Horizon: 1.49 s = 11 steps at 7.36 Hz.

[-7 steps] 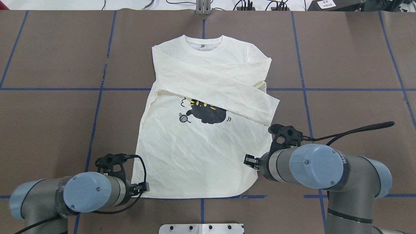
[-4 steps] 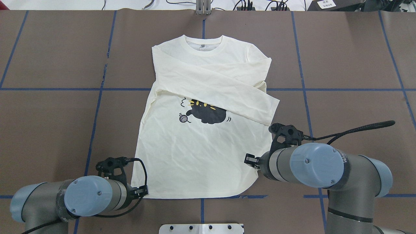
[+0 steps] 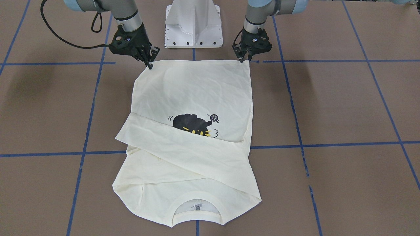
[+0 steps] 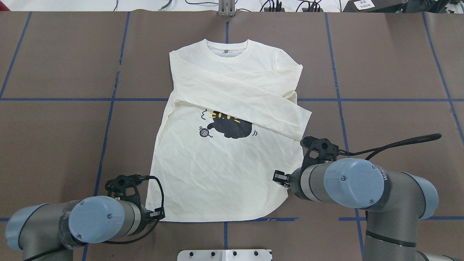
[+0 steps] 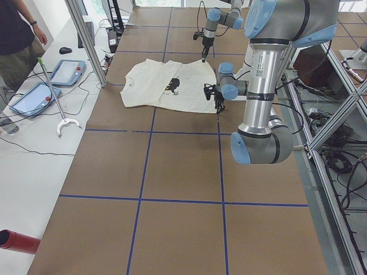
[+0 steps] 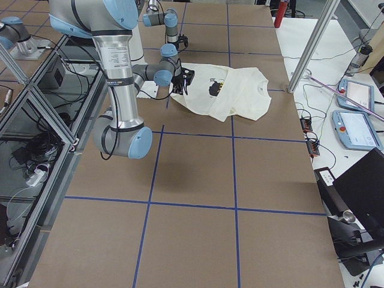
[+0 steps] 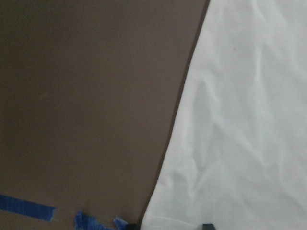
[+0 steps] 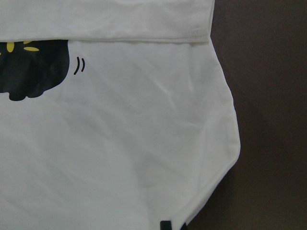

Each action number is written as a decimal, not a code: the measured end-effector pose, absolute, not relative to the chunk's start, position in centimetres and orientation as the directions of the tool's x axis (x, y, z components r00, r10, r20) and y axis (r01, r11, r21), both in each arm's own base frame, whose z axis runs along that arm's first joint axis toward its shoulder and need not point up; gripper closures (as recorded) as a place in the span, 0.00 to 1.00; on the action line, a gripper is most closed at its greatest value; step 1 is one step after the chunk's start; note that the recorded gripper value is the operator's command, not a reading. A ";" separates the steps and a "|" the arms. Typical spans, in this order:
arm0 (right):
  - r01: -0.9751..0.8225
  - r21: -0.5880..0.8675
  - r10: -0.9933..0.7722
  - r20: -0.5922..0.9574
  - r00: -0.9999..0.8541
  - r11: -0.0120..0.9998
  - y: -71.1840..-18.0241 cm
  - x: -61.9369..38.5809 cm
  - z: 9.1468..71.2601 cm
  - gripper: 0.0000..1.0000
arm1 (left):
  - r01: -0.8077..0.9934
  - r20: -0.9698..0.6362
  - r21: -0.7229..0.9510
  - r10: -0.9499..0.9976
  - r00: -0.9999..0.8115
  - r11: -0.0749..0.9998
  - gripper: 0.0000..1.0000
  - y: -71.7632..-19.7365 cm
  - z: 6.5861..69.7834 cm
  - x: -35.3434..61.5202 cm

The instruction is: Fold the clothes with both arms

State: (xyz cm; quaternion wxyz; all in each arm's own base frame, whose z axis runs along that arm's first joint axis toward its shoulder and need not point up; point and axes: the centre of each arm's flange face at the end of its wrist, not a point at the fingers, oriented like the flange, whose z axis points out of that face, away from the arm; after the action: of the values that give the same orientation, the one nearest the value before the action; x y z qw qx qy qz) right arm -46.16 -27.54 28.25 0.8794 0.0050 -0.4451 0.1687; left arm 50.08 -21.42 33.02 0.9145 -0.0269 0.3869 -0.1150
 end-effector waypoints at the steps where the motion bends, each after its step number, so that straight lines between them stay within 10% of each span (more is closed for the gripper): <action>1: -0.302 -0.141 0.293 0.784 0.547 0.943 -27.6 -46.1 28.3 1.00 | 0.189 -0.701 -0.138 -0.231 0.675 0.972 0.53 -21.3 32.6 49.8; 4: -0.303 -0.139 0.292 0.783 0.549 0.943 -27.8 -46.1 28.4 1.00 | 0.184 -0.691 -0.132 -0.223 0.688 0.974 0.23 -21.3 33.0 49.9; 11: -0.304 -0.139 0.293 0.780 0.553 0.943 -27.8 -46.1 28.5 1.00 | 0.176 -0.672 -0.120 -0.210 0.710 0.977 0.19 -21.4 34.3 50.9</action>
State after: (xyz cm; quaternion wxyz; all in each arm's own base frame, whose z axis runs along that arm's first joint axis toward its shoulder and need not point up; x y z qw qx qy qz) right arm -46.15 -27.78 28.54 0.8812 0.0060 -0.4413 0.1694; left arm 50.95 -21.39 34.33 0.9244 -0.0233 0.3660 -0.1046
